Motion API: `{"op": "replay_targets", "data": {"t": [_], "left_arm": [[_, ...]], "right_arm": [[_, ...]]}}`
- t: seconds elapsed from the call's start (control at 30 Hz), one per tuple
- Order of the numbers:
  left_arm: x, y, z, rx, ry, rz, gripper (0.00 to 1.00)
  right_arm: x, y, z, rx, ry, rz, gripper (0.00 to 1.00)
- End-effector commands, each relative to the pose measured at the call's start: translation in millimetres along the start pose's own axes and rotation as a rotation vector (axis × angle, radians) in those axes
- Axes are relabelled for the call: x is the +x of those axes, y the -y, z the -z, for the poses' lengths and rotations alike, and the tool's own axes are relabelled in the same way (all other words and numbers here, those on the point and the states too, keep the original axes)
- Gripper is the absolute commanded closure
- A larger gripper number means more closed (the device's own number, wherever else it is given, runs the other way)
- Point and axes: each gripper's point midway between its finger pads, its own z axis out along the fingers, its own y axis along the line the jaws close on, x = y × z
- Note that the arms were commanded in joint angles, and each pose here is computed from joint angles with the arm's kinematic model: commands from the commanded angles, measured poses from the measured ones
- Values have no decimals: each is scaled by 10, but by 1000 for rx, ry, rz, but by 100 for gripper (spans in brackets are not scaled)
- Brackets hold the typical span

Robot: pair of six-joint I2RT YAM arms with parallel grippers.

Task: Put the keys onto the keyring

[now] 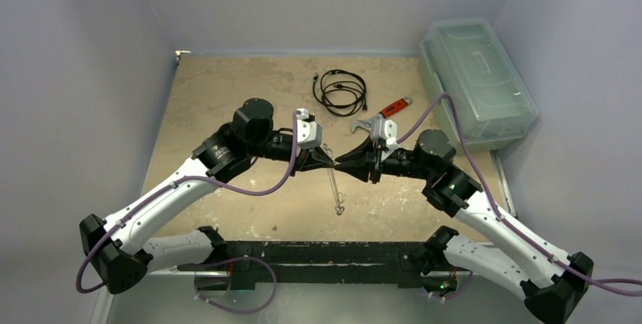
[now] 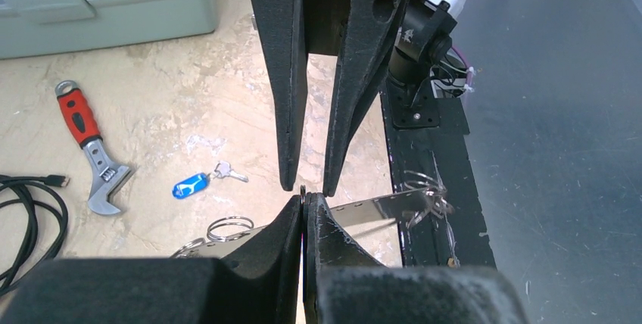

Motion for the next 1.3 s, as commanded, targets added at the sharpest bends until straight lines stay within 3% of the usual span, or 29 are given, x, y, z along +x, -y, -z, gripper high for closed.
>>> {"op": "replay_targets", "data": {"t": [0.0,1.27], "left_arm": [[-239,9,10,7,50,-71,100],[-326,101,17,32,54,-90,100]], "right_arm": [[-172,10,-20,-9,25,27,77],[7,14,-13,-8,14,42,76]]}}
